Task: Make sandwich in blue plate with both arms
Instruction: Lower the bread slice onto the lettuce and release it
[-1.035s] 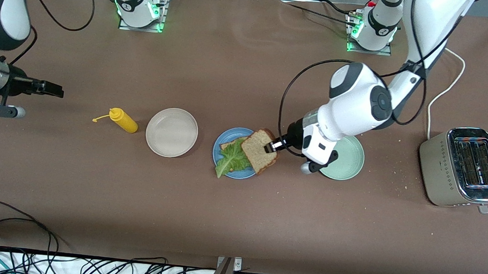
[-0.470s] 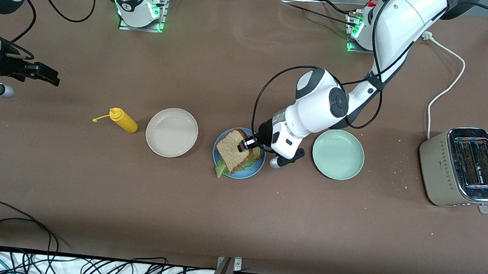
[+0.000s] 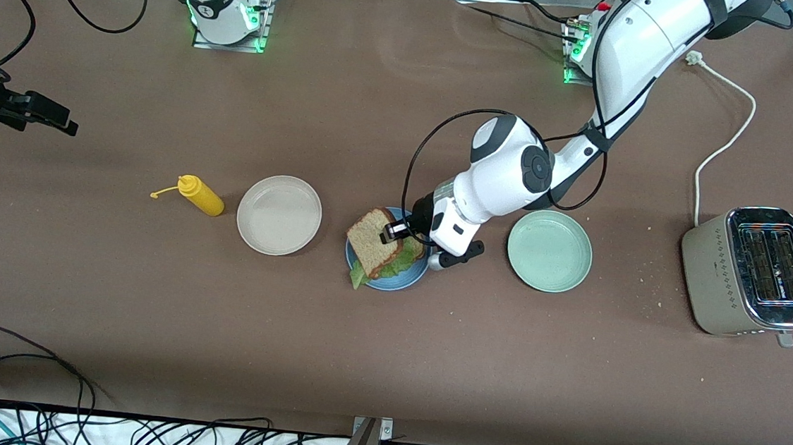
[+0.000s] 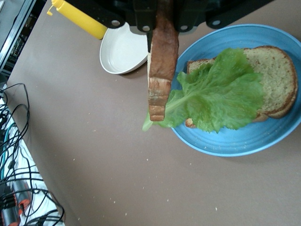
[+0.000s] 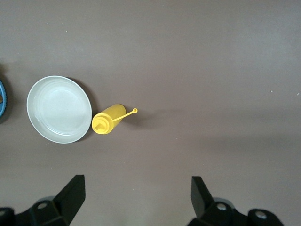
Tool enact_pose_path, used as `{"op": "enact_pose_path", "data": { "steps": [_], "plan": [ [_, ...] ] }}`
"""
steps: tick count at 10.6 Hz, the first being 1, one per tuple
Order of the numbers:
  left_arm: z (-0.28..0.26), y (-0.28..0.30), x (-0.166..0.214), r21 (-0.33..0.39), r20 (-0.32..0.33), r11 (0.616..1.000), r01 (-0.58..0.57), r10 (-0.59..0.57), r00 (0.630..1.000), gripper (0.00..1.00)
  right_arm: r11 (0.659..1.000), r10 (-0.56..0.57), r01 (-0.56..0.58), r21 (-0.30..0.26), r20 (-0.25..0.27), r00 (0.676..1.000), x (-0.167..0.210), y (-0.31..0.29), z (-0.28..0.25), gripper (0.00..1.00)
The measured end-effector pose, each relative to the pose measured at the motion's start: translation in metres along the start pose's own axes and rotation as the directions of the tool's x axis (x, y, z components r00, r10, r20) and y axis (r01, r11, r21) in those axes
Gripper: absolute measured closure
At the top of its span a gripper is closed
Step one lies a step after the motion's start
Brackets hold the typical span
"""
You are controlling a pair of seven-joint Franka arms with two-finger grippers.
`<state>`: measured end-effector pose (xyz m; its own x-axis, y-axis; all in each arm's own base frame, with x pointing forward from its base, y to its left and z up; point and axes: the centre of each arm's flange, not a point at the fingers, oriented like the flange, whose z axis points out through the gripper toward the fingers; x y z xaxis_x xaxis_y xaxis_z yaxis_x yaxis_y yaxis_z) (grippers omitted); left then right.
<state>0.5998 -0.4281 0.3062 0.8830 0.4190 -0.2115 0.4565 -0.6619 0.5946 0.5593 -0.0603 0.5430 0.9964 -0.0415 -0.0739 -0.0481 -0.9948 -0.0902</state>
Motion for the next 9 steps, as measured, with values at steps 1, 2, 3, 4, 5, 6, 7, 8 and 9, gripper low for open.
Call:
{"op": "enact_pose_path", "data": {
  "steps": [1,2,3,4,5,6,7,8,9],
  "plan": [
    [0.006,-0.003,-0.002,0.006,0.008,1.000,-0.011,0.011,1.000,0.91,1.000,-0.002,0.002,0.000,0.003,1.000,0.000,-0.001,-0.001,0.00],
    [0.012,-0.007,-0.001,0.012,0.014,1.000,-0.020,0.020,1.000,0.91,1.000,-0.002,0.002,0.000,0.001,1.000,-0.001,-0.001,-0.002,0.00],
    [0.016,-0.011,0.000,0.015,0.018,0.999,-0.029,0.028,0.999,0.91,1.000,-0.003,0.003,-0.001,-0.006,1.000,0.000,-0.002,-0.006,0.00],
    [0.019,-0.014,0.002,0.019,0.019,0.999,-0.037,0.036,0.999,0.91,1.000,-0.006,0.006,-0.002,-0.010,1.000,0.000,-0.003,-0.008,0.00],
    [0.021,-0.017,0.005,0.023,0.019,0.999,-0.049,0.048,0.999,0.91,1.000,-0.007,0.007,-0.002,-0.015,1.000,0.001,-0.004,-0.009,0.00],
    [0.024,-0.021,0.007,0.028,0.022,0.998,-0.062,0.061,0.998,0.91,1.000,-0.010,0.010,-0.004,-0.021,1.000,0.002,-0.005,-0.011,0.00],
    [0.029,-0.026,0.009,0.033,0.026,0.997,-0.069,0.069,0.997,0.91,1.000,-0.011,0.011,-0.004,-0.022,1.000,0.002,-0.006,-0.013,0.00],
    [0.032,-0.030,0.011,0.038,0.028,0.997,-0.070,0.069,0.997,0.91,1.000,-0.013,0.013,-0.013,-0.022,1.000,0.002,-0.005,-0.013,0.00],
    [0.035,-0.034,0.013,0.043,0.030,0.997,-0.067,0.066,0.997,0.91,0.998,-0.031,0.030,-0.055,-0.016,0.999,0.002,-0.008,-0.012,0.00]
  ]
}}
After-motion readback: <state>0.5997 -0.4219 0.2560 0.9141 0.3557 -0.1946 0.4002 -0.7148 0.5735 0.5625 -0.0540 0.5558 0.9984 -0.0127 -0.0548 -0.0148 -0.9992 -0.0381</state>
